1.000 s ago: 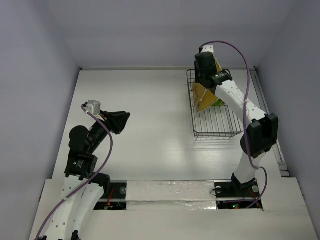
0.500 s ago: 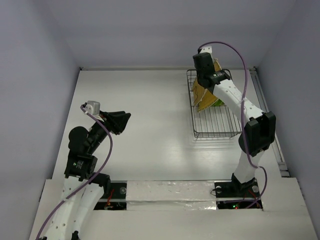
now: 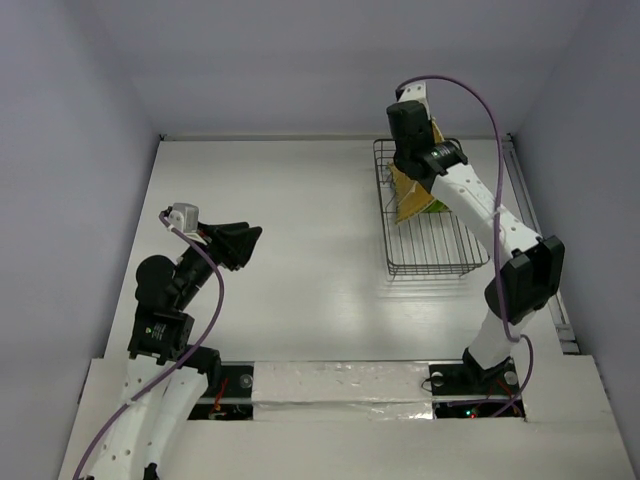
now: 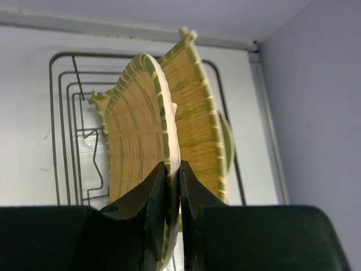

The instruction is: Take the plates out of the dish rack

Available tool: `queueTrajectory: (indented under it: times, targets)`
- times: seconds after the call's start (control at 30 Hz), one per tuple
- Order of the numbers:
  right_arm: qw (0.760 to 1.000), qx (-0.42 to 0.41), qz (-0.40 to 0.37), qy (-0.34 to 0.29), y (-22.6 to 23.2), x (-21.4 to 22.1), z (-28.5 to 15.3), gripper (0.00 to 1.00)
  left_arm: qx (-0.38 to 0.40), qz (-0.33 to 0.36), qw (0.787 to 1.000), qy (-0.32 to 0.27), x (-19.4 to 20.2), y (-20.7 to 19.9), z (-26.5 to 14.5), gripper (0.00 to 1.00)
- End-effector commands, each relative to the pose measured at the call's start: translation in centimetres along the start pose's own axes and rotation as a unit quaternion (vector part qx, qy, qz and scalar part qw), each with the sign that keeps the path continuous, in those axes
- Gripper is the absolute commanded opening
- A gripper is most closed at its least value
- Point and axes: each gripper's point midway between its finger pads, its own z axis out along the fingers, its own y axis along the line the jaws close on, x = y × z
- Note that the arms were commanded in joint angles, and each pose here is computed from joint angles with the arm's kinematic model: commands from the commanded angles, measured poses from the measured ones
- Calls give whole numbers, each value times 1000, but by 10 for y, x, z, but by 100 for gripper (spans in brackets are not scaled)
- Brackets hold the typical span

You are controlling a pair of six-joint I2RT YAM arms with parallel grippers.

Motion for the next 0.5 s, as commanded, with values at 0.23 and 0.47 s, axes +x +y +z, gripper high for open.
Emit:
queueTrajectory:
  times: [0.23,0.47]
  targets:
    - [982,5,123,-141,-69,-94,-89,0,10,17,999,-39,-28,-12,-4,39]
    - [883,-329,258,-213,24,-134,-159,0,-8,18,999,-44,-30,-6,-4,39]
